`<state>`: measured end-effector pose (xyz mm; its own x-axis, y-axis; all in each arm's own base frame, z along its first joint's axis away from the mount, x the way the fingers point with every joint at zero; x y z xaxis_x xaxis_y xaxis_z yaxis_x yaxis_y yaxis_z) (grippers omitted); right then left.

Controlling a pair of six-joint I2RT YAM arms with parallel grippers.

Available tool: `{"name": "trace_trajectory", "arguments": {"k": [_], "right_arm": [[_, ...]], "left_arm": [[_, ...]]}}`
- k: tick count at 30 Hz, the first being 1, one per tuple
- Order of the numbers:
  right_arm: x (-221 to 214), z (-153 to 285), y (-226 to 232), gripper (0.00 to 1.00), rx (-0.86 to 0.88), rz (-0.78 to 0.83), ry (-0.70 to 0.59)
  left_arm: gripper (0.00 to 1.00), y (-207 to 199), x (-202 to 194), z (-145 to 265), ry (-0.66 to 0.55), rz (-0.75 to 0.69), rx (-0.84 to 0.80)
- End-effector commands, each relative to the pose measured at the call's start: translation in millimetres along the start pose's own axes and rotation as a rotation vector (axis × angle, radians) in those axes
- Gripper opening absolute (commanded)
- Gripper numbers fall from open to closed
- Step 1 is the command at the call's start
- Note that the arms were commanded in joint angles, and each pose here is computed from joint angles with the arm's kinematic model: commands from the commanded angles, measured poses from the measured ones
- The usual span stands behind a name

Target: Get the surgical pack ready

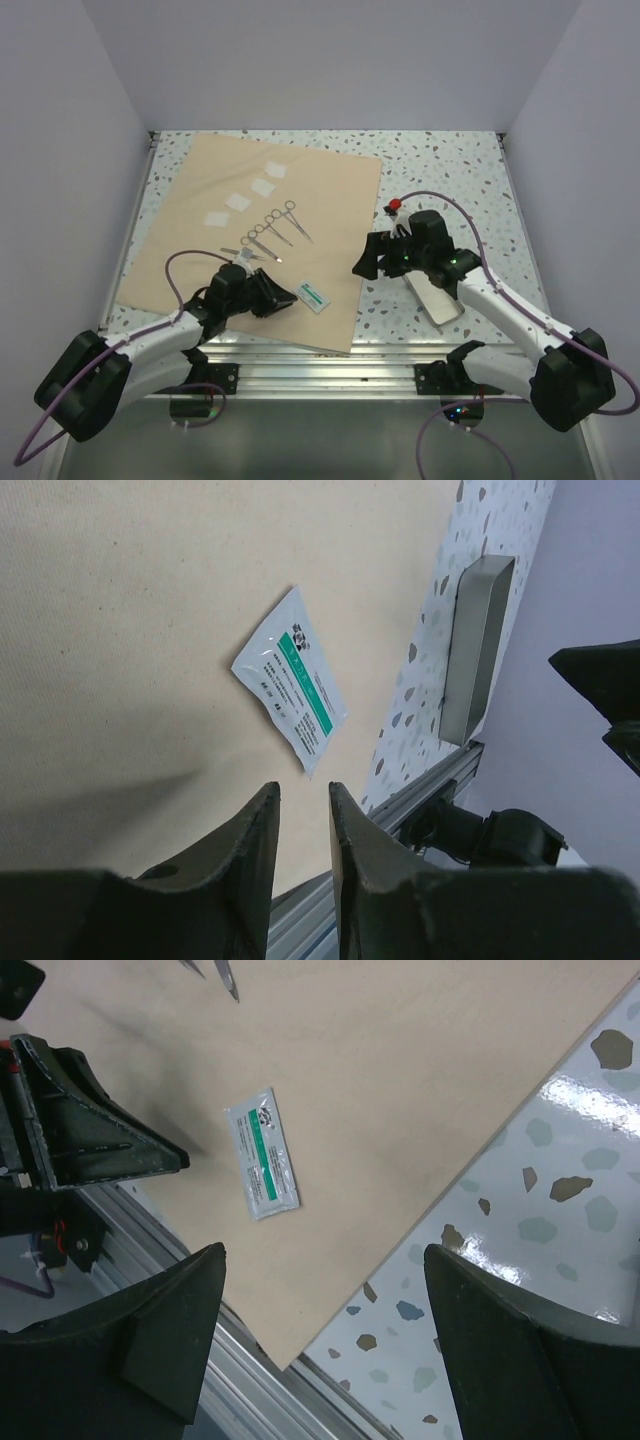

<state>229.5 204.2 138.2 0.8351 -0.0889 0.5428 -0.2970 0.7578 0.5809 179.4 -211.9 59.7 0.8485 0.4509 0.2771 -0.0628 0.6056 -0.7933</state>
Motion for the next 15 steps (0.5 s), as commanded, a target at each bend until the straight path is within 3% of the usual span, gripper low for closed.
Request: {"name": "trace_trajectory", "arguments": {"k": [1,5,7,15], "right_arm": [[1.4,2.8,-1.7,0.83,-0.009,0.018,-0.029],[1.2,3.4,-2.4,0.84,-0.009,0.019,-0.035],[0.5,3.2,-2.0,0.84,-0.006,0.021,-0.035],[-0.3,1.4,-2.9,0.84,0.001,0.022,-0.040]], "left_arm": [[0.30,-22.2,16.4,-7.1,-0.075,0.053,-0.056],[0.33,-23.4,17.3,-13.7,-0.071,0.065,-0.037],[0.40,-20.7,14.6,-17.2,-0.057,0.070,-0.020],[0.41,-16.4,16.4,-25.8,-0.065,0.089,-0.001]]}}
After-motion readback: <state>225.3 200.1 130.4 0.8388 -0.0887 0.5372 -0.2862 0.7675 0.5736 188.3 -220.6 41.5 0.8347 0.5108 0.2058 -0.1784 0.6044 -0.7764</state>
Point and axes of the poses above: each gripper's point midway between its finger pads, its own z axis back along the fingers, its own y axis along the line the jaws close on, x = y × z, the point moved 1 cm from there along z, back along the fingers, and after that the axes turned 7 degrees about -z, right-handed, at the moved point
